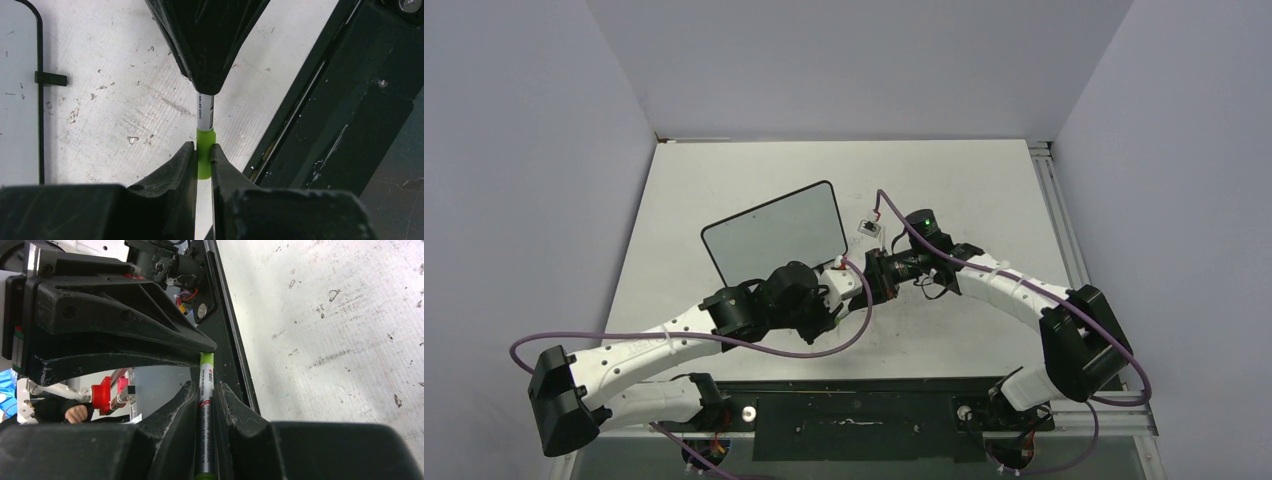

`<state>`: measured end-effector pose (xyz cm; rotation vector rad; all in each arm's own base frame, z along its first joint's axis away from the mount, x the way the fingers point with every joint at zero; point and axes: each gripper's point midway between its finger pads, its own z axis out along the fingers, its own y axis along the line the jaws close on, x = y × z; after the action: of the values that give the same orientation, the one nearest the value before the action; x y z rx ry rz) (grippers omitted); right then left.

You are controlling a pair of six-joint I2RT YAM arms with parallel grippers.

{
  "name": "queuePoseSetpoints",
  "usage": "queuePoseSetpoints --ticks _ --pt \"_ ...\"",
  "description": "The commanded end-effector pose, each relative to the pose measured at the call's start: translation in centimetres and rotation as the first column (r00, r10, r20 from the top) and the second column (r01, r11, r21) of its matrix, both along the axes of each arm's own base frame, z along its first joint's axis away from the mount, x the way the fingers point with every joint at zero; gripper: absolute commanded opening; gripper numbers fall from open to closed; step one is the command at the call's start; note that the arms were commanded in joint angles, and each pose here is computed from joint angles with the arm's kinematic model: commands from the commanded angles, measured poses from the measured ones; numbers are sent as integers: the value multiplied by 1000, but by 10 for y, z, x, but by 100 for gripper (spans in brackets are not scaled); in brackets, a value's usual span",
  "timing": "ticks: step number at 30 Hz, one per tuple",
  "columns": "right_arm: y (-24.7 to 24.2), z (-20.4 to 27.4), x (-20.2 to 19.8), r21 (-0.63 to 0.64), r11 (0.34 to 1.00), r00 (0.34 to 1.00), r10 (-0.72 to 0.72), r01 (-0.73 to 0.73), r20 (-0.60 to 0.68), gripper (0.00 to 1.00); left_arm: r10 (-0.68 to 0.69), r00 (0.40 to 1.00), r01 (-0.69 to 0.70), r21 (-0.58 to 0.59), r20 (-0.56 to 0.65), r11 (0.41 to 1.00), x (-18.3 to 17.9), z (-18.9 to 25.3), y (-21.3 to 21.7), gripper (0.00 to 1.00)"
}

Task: Write a sentence on the whiteboard
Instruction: Pass from the left arm to the right, then open the pen cap from the whiteboard marker.

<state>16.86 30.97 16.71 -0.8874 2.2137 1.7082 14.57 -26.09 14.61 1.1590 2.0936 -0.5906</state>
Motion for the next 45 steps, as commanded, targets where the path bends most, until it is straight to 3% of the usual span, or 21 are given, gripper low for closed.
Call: queuePoseSetpoints --ticks 1,3,5,7,9,12,14,17,19,23,26,31,35,42,45 --pt "1 22 -5 74 997 997 29 -35 78 7 23 998 -21 -44 55 999 8 15 -4 0" --pt "1 22 -4 71 997 996 24 -30 84 5 46 997 -44 -50 57 998 10 18 -2 5" --pt "1 24 0 66 998 994 -1 -6 107 5 91 993 -86 -65 70 994 16 24 1 28" --pt "1 30 9 72 997 989 -48 38 141 5 122 991 -115 -105 63 988 20 33 2 58" --pt "0 41 23 89 990 976 -127 112 177 5 162 986 -151 -194 46 969 26 51 4 74" --pt "-6 69 43 176 961 939 -251 212 237 5 197 980 -186 -424 -17 886 34 100 -4 84" --pt "-15 91 54 257 931 914 -324 260 247 5 194 979 -194 -587 -63 786 36 138 -9 88" --pt "-30 131 63 414 864 874 -414 287 256 5 158 980 -196 -766 -124 612 39 184 -9 91" --pt "-34 150 62 486 832 871 -425 269 246 5 126 978 -210 -821 -169 530 40 196 -7 91" --pt "-33 185 51 605 773 900 -385 192 206 5 88 963 -266 -862 -253 432 48 203 -2 92" --pt "-33 200 42 653 745 919 -341 134 200 5 58 955 -288 -865 -290 410 49 202 1 91" --pt "-29 196 36 644 757 931 -303 106 203 5 -40 946 -283 -882 -321 376 40 209 0 90" --pt "-13 185 31 595 798 934 -281 98 223 5 -104 940 -275 -904 -324 326 34 216 -1 79" --pt "-4 176 34 539 835 917 -295 112 268 5 -86 934 -301 -893 -347 335 38 210 -2 55" --pt "-4 176 36 543 831 916 -302 117 264 5 -81 933 -303 -887 -350 348 37 208 -1 56"
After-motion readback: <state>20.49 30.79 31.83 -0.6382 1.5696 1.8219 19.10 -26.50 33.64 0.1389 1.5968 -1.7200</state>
